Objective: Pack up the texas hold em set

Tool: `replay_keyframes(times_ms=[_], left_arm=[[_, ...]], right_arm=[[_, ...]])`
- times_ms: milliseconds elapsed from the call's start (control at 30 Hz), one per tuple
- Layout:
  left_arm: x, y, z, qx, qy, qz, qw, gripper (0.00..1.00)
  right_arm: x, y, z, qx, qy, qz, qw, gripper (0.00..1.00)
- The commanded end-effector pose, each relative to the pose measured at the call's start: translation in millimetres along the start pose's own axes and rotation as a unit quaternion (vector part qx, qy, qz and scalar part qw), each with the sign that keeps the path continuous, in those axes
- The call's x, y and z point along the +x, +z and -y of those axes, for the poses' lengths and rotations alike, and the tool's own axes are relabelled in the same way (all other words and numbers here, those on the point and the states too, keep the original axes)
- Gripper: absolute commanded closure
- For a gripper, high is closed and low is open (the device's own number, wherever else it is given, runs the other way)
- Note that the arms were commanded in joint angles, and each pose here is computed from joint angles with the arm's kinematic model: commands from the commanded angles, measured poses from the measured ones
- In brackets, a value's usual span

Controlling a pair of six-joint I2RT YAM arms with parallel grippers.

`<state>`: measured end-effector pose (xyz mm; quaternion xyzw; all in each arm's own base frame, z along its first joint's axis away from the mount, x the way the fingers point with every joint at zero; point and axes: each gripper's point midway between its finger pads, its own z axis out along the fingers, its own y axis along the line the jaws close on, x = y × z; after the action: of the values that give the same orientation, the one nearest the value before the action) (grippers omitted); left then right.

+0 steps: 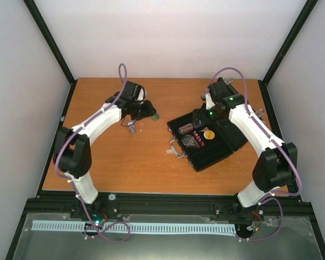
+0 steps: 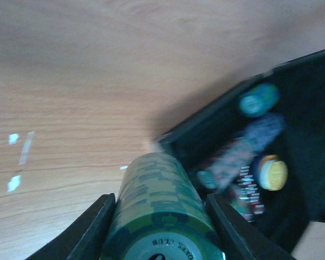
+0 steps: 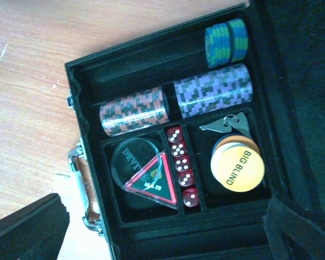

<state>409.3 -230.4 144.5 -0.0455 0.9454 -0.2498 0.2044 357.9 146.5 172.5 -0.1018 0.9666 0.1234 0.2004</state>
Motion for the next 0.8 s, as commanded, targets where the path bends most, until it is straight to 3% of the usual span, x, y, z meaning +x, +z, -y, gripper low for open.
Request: replay_keyframes(times_ms=[0,333,500,767], left_arm=[[-26,-31,61,0.148,-0.061,0.059,0.985,0.99],[-6,9,114,0.248,-0.168,0.041,0.953,0.99],[-8,26,131,0.244,-0.187,0.051,0.95,0.99],[-20,64,127,0.201,-0.217,0.07,0.953,0.99]], right_arm=[[-10,-16,15,0.038,0.01,0.038,0.998,0.0],[-15,-14,36,0.056,0.028,0.043,0.997,0.0],[-12,-12,42,0.056,0.033,0.043,0.997,0.0],[-3,-10,52,0.056,0.038,0.037,0.997,0.0]])
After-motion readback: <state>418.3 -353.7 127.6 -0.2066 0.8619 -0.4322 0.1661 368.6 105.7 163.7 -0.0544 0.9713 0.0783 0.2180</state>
